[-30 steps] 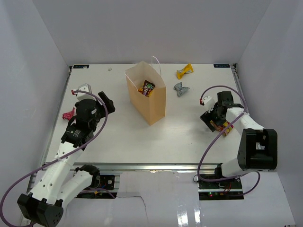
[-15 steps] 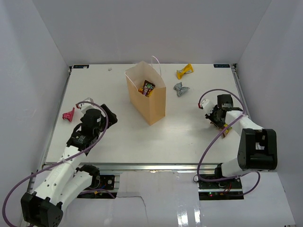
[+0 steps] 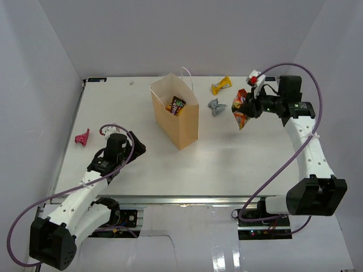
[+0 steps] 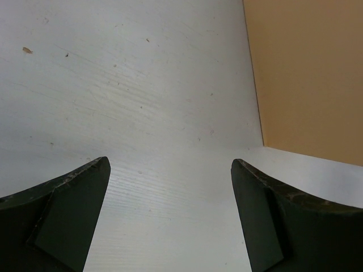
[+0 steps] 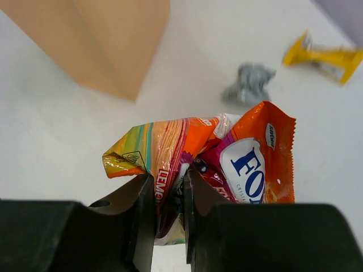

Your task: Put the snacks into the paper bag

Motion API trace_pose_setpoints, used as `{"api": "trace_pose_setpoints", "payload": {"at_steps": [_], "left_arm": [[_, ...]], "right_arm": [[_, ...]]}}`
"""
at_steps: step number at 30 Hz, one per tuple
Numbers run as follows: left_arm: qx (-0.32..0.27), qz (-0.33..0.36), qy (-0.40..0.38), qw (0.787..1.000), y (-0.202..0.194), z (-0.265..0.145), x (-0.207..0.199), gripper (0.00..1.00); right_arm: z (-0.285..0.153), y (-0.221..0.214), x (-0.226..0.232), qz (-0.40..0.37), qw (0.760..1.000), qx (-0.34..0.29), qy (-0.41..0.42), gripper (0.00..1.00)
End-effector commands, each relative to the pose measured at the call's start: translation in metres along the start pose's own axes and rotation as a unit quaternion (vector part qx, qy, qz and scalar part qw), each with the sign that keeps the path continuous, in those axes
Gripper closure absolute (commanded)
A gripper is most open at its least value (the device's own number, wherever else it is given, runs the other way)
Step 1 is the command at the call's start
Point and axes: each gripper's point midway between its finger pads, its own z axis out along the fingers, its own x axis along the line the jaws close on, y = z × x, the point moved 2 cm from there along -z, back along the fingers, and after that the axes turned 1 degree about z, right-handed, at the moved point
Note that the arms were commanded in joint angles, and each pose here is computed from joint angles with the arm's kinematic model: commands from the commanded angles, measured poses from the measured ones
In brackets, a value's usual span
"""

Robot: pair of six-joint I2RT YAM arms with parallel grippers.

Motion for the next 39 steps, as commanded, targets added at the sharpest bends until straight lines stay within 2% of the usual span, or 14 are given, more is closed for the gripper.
{"api": "trace_pose_setpoints", "payload": {"at_steps": [1,3,4,6,7,10,14,20,25,27,32,35,37,39], "left_arm": [[-0.007,-0.01,-0.024,1.0,0.009,-0.002,-0.013,0.02],[-0.009,-0.012,-0.026,1.0,0.01,-0.003,-0.014,0.02],[-0.01,-0.013,-0.027,0.999,0.01,-0.004,-0.014,0.02],[-0.012,-0.014,-0.032,0.999,0.012,-0.006,-0.016,0.02],[-0.013,-0.014,-0.034,0.999,0.012,-0.007,-0.016,0.02],[-0.012,-0.017,-0.036,0.999,0.011,-0.009,-0.016,0.02],[-0.01,-0.021,-0.039,0.999,0.01,-0.013,-0.015,0.02],[-0.011,-0.026,-0.045,0.999,0.009,-0.019,-0.015,0.02],[-0.016,-0.028,-0.045,0.998,0.009,-0.022,-0.013,0.02],[-0.017,-0.028,-0.044,0.999,0.009,-0.023,-0.012,0.02],[-0.016,-0.028,-0.04,0.999,0.009,-0.022,-0.011,0.02],[-0.016,-0.026,-0.038,0.999,0.011,-0.021,-0.013,0.02],[-0.017,-0.028,-0.033,0.999,0.013,-0.021,-0.013,0.02],[-0.013,-0.041,-0.025,0.999,0.017,-0.021,-0.015,0.02]], "right_arm": [[-0.026,0.107,0.031,-0.044,0.981,-0.16,0.103,0.92],[-0.03,0.141,0.045,-0.042,0.97,-0.197,0.139,0.92],[-0.041,0.173,0.05,-0.086,0.956,-0.239,0.148,0.92],[-0.042,0.202,0.073,-0.074,0.942,-0.267,0.191,0.92],[-0.05,0.227,0.079,-0.115,0.926,-0.303,0.194,0.92],[-0.046,0.269,0.103,-0.122,0.9,-0.346,0.237,0.92],[-0.034,0.31,0.14,-0.129,0.872,-0.373,0.289,0.92],[-0.007,0.329,0.168,-0.158,0.842,-0.392,0.335,0.92],[0.032,0.312,0.163,-0.151,0.849,-0.372,0.344,0.92],[0.049,0.298,0.16,-0.142,0.861,-0.349,0.343,0.92],[0.069,0.279,0.152,-0.175,0.869,-0.333,0.321,0.9],[0.084,0.268,0.145,-0.171,0.881,-0.316,0.308,0.81],[0.093,0.26,0.142,-0.164,0.889,-0.301,0.304,0.68],[0.101,0.257,0.136,-0.167,0.897,-0.296,0.284,0.64]]}}
